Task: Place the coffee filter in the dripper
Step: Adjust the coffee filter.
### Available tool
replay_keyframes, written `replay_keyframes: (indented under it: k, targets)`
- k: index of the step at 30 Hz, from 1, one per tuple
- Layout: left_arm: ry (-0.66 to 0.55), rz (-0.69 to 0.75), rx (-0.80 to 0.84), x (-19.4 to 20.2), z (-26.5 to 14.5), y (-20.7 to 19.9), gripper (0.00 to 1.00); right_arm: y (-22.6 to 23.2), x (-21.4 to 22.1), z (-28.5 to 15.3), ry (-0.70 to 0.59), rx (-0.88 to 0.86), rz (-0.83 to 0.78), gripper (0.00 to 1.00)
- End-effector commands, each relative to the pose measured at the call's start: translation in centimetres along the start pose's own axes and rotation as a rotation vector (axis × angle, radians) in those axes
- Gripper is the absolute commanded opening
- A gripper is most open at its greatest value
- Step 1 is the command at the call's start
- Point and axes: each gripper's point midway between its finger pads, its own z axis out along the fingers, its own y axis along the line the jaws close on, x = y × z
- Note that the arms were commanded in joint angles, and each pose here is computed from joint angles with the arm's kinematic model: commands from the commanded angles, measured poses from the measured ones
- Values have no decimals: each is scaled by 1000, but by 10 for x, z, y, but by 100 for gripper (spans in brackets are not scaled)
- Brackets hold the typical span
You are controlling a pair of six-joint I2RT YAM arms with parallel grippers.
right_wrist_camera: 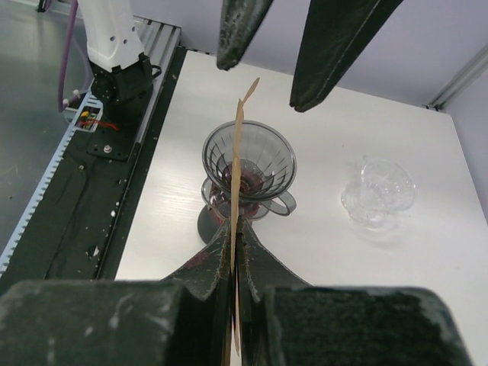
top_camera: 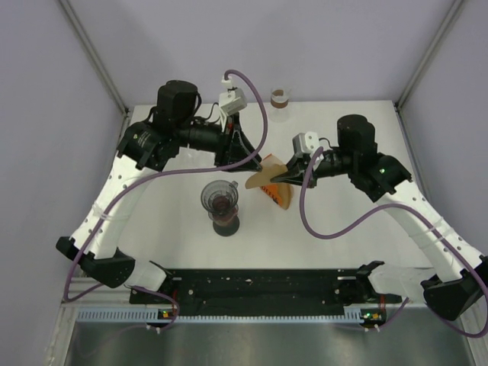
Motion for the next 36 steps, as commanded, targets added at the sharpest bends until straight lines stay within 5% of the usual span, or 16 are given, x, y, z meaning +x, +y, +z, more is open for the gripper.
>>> replay_keyframes:
  k: [1, 7, 13, 21, 31, 36]
  targets:
    - [-65, 75, -53, -20, -4, 1, 38, 4, -11, -2, -25, -5, -48, 0]
    - [-66, 48, -26, -20, -3, -3, 25, 0, -9, -3, -10, 21, -43, 0]
    - [-35, 59, -4, -10, -4, -7, 27, 0, -10, -4, -7, 30, -50, 0]
    - [-24, 50, -23, -5, 1, 1, 43, 0, -10, -4, -8, 32, -48, 0]
    - [-23, 40, -37, -6, 4, 5, 6, 1, -11, -5, -10, 30, -47, 0]
    - [-18, 43, -16, -4, 6, 1, 0, 2, -12, -6, -9, 36, -51, 0]
